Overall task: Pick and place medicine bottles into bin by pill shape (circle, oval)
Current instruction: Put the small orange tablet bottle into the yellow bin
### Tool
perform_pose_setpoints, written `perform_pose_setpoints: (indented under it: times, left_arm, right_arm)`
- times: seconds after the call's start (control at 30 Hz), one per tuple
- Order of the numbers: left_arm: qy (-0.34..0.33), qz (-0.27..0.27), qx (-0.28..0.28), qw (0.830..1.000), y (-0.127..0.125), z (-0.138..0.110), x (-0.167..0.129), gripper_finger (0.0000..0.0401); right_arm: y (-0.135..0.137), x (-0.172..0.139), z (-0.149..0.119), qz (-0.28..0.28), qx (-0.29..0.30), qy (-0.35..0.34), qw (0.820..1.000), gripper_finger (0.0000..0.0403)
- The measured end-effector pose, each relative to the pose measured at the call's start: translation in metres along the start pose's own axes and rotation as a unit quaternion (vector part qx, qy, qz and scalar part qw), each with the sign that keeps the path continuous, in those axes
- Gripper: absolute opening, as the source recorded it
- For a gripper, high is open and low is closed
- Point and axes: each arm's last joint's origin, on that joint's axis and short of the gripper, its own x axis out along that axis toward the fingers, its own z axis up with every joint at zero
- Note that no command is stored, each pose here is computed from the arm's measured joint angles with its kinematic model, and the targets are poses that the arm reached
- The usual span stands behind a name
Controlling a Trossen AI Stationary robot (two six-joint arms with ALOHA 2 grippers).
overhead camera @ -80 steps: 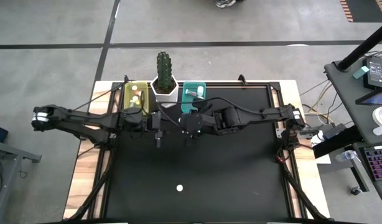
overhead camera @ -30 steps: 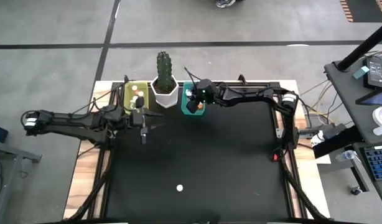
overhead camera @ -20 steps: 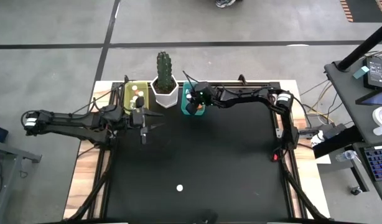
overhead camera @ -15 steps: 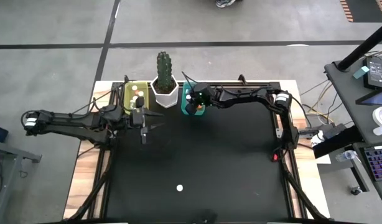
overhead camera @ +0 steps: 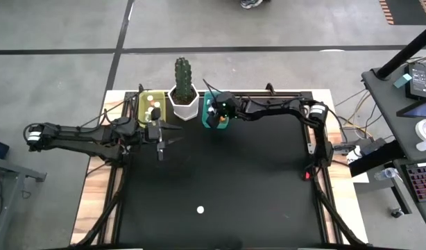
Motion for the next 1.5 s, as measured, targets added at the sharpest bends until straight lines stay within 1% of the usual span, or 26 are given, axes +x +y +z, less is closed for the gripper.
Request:
perform_pose_setpoints:
  times: [0.23,0.4,0.6,0.7,0.83,1.0,1.2,1.4,1.5]
  left_arm:
    - [0.001,0.0,0.0,1.0,0.0,-0.001,0.0,0.0144]
    - [0.004,-0.001,-0.011,1.0,-0.001,-0.003,0.0,0.0144]
    - [0.004,-0.004,-0.039,0.999,-0.001,-0.003,0.0,0.0144]
    - [0.004,-0.009,-0.06,0.998,-0.002,-0.004,0.0,0.0144]
    - [0.008,-0.013,-0.079,0.997,-0.003,-0.006,0.002,0.0144]
    - [0.029,-0.018,-0.121,0.992,-0.006,-0.011,0.011,0.0144]
    - [0.063,-0.042,-0.188,0.979,-0.018,-0.019,0.028,0.0144]
    - [0.085,-0.075,-0.246,0.963,-0.037,-0.012,0.044,0.0143]
    - [0.099,-0.092,-0.269,0.954,-0.047,-0.007,0.052,0.0143]
  right_arm:
    - [0.013,-0.039,0.022,0.013,-0.014,-0.004,1.0,0.0219]
    - [0.037,-0.071,0.028,0.017,-0.046,0.004,0.999,0.0219]
    - [0.074,-0.106,0.016,0.036,-0.081,0.005,0.996,0.0219]
    - [0.088,-0.124,0.004,0.036,-0.094,0.001,0.995,0.0219]
    - [0.1,-0.144,-0.017,0.044,-0.108,-0.007,0.993,0.0219]
    - [0.104,-0.166,-0.035,0.071,-0.109,-0.052,0.99,0.0219]
    - [0.098,-0.19,-0.048,0.092,-0.129,-0.12,0.98,0.0219]
    - [0.089,-0.209,-0.053,0.134,-0.149,-0.189,0.961,0.0219]
    - [0.084,-0.219,-0.052,0.132,-0.161,-0.215,0.954,0.0219]
